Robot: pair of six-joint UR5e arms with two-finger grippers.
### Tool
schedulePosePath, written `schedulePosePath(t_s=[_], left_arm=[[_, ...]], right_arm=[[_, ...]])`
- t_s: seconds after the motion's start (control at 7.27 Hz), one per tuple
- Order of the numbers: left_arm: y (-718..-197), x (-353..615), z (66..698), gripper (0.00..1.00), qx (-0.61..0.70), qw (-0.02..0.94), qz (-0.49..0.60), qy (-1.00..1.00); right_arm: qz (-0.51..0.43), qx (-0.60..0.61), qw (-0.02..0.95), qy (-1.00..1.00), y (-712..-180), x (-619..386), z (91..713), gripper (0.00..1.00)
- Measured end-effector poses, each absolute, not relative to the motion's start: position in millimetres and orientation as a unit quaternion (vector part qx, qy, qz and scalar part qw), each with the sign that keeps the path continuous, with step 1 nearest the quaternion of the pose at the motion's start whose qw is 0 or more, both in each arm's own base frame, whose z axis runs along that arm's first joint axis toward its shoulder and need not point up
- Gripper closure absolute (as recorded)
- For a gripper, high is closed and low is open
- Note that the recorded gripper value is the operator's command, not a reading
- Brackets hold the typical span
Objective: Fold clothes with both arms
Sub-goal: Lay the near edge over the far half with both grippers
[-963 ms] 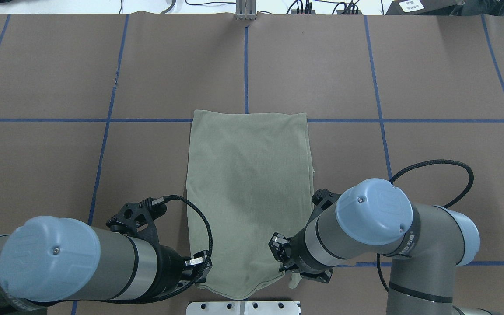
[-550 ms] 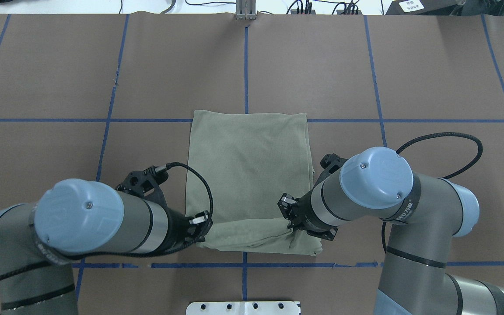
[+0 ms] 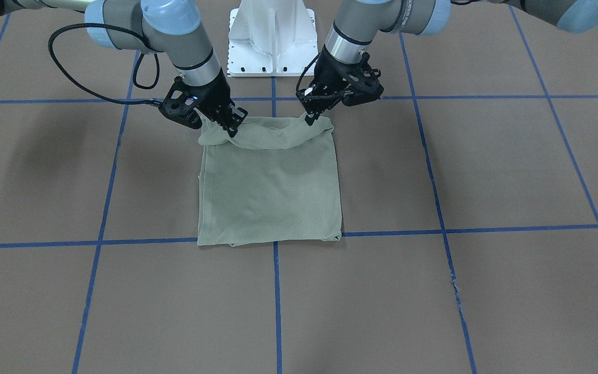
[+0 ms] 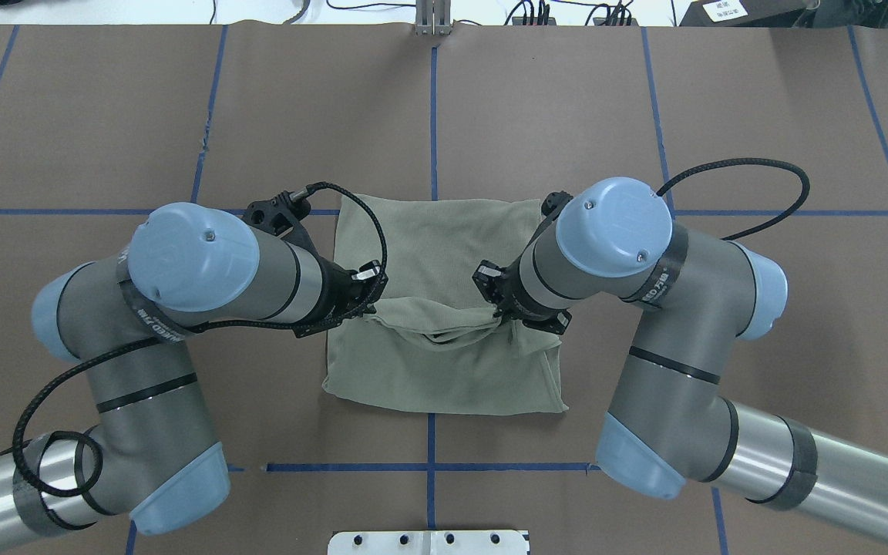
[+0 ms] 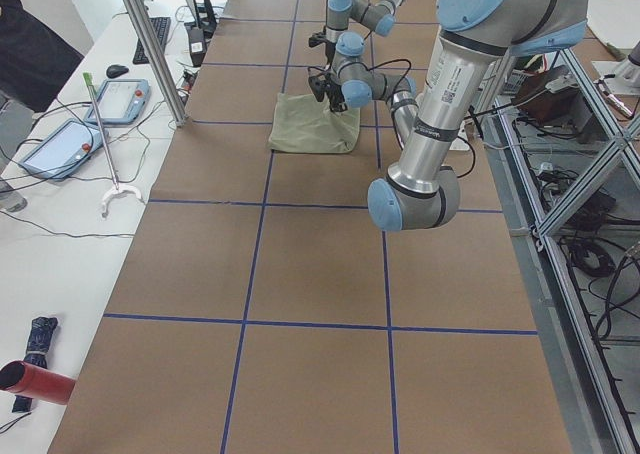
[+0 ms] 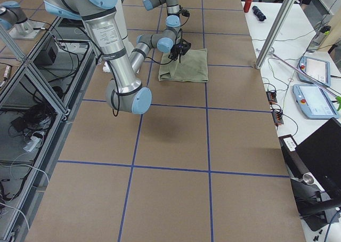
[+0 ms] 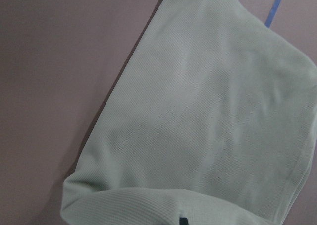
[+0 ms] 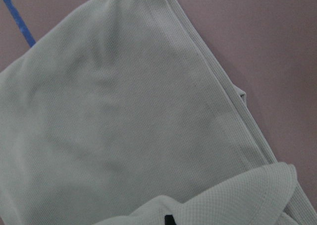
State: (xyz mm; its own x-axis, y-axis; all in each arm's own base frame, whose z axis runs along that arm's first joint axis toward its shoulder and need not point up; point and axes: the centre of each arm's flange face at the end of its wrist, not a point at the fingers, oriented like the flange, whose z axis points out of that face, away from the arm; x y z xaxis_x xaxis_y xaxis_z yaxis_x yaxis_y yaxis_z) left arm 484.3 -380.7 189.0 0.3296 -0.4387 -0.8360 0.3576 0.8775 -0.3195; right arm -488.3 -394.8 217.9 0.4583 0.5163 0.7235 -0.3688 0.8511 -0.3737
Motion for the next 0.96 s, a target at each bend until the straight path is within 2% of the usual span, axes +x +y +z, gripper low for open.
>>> schedulePosePath(t_s=[0.96], left_arm=[[-461,499,193,1.00,-0.013,0.805,-0.282,0.521]], right_arm=[[0.305,-0.067,0.848,-0.429,-485,-506,203,1.00]])
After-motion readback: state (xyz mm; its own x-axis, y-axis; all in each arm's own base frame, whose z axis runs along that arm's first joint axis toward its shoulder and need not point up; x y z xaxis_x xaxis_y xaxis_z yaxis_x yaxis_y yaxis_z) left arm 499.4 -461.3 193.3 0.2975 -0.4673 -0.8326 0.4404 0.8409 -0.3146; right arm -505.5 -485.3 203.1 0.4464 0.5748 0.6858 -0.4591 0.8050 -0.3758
